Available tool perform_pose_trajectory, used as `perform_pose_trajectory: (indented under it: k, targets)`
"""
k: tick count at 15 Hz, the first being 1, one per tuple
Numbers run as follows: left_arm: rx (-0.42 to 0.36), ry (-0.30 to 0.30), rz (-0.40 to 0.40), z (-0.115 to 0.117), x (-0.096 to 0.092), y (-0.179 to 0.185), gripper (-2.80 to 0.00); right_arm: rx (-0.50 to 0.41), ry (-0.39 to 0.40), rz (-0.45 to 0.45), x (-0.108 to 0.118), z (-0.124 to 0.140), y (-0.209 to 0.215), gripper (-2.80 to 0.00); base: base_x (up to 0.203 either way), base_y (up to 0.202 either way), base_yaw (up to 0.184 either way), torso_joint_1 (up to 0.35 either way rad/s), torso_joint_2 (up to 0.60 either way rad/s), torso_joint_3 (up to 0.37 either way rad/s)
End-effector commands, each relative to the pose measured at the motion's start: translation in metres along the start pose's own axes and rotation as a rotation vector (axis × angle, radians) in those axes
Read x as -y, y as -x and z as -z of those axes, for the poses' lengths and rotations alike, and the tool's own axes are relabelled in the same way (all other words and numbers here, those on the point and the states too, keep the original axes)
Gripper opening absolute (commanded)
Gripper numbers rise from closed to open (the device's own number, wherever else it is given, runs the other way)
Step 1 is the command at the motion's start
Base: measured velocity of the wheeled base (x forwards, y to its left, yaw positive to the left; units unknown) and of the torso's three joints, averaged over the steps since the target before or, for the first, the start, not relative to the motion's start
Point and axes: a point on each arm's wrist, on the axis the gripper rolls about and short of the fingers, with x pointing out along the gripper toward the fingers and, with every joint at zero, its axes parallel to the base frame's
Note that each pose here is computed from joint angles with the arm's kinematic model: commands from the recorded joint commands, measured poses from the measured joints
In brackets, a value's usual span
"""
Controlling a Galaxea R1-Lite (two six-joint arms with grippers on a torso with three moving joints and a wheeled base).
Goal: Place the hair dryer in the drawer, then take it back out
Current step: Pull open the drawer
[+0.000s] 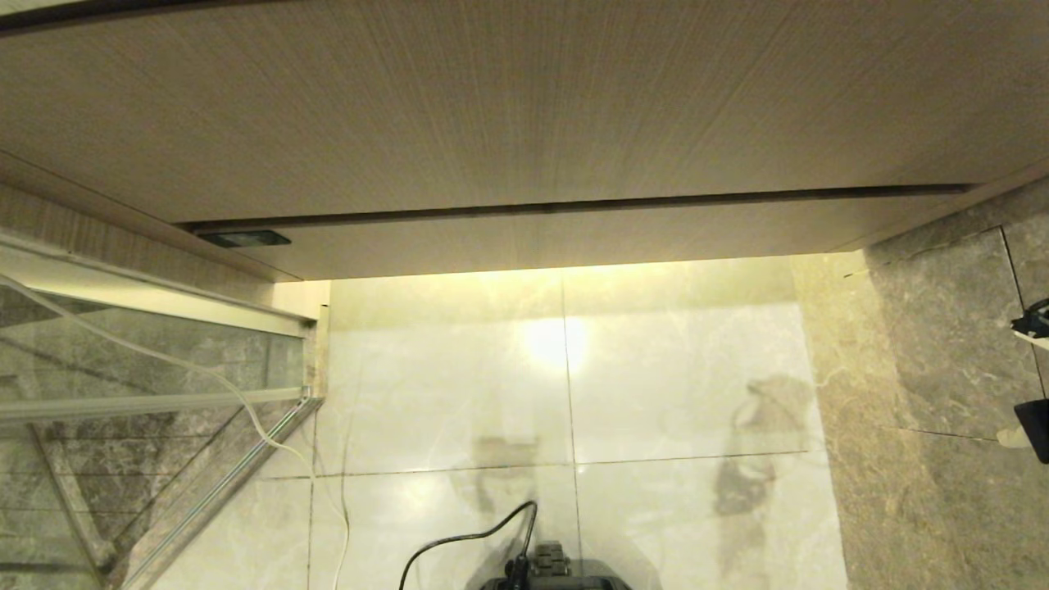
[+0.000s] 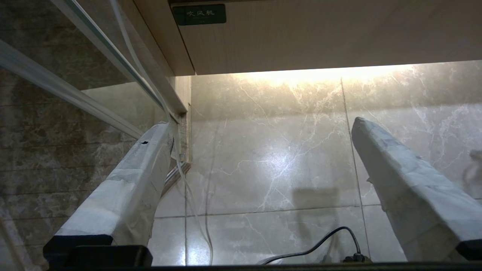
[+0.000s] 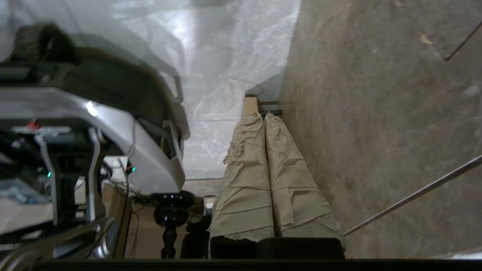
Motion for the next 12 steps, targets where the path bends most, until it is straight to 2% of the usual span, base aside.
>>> perform_pose_trajectory:
  k: [1, 3, 4, 7, 9, 10, 12]
  targets:
    - [-0.037, 0.001, -0.001, 0.011, 0.0, -0.001, 0.0, 0.069, 0.053, -0.008, -0.018, 0.002, 0.026, -2.8, 0.0, 0.0, 0.0, 0.0, 0.0, 0.0]
    - [-0.038, 0.0, -0.001, 0.011, 0.0, -0.001, 0.0, 0.097, 0.108, -0.001, -0.027, 0.007, 0.038, -2.8, 0.0, 0.0, 0.0, 0.0, 0.0, 0.0]
    - [-0.038, 0.0, -0.001, 0.011, 0.0, -0.001, 0.0, 0.113, 0.205, 0.012, -0.028, 0.009, 0.044, -2.8, 0.0, 0.0, 0.0, 0.0, 0.0, 0.0]
    - [-0.038, 0.001, -0.001, 0.011, 0.0, -0.001, 0.0, 0.192, 0.663, 0.034, -0.032, 0.009, 0.055, -2.8, 0.0, 0.0, 0.0, 0.0, 0.0, 0.0]
    - [-0.038, 0.0, -0.001, 0.011, 0.0, -0.001, 0.0, 0.297, 0.919, -0.038, -0.035, 0.008, 0.053, -2.8, 0.0, 0.0, 0.0, 0.0, 0.0, 0.0]
    - [-0.038, 0.001, -0.001, 0.011, 0.0, -0.001, 0.0, 0.345, 1.034, -0.07, -0.036, 0.007, 0.05, -2.8, 0.0, 0.0, 0.0, 0.0, 0.0, 0.0]
    - [-0.038, 0.0, -0.001, 0.011, 0.0, -0.001, 0.0, 0.465, 1.185, -0.157, -0.036, -0.001, 0.04, -2.8, 0.0, 0.0, 0.0, 0.0, 0.0, 0.0]
